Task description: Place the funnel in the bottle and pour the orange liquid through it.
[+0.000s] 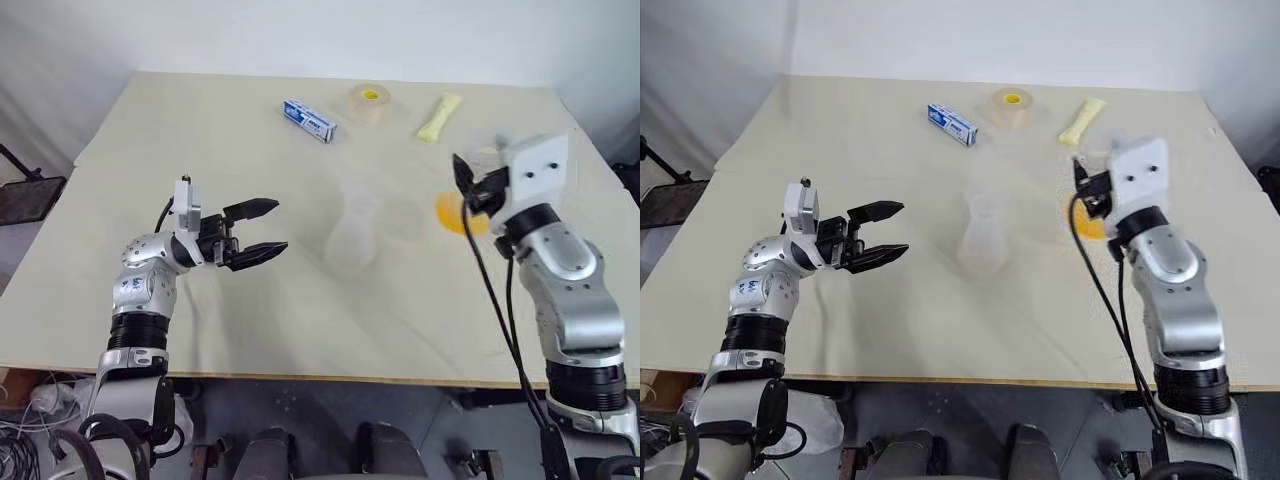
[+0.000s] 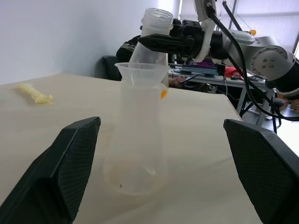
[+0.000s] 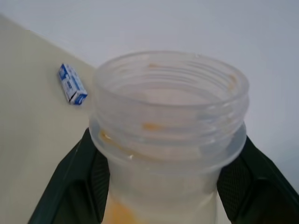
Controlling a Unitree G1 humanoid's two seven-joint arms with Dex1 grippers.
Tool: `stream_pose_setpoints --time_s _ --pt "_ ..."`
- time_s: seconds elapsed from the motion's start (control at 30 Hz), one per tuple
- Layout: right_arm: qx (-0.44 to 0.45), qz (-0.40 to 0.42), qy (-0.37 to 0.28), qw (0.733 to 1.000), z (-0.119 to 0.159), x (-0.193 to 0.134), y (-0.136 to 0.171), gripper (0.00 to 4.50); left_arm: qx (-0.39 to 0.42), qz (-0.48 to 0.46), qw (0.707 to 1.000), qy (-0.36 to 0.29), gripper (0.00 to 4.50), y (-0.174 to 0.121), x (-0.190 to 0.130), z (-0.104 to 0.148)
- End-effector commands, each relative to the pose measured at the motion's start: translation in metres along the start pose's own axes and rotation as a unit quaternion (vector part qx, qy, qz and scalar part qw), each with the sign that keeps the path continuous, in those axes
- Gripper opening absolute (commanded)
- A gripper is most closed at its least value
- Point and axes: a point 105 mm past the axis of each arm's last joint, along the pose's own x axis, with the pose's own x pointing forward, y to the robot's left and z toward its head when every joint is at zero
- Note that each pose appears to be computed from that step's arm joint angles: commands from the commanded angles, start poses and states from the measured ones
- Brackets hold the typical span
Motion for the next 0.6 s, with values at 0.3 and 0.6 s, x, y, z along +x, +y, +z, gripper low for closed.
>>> stream_pose_setpoints --time_s 0.3,0.6 --pt "-0.246 0.079 -0.127 0.958 0.042 0.020 0.045 2.54 0.025 -0.015 0.999 -0.019 4.50 -0.004 0.002 0.014" --pt "-0.330 0.106 -0.185 0.920 0.056 0.032 0.064 2.54 0.023 -0.016 0.999 -0.022 4.50 -0.009 0.004 0.014"
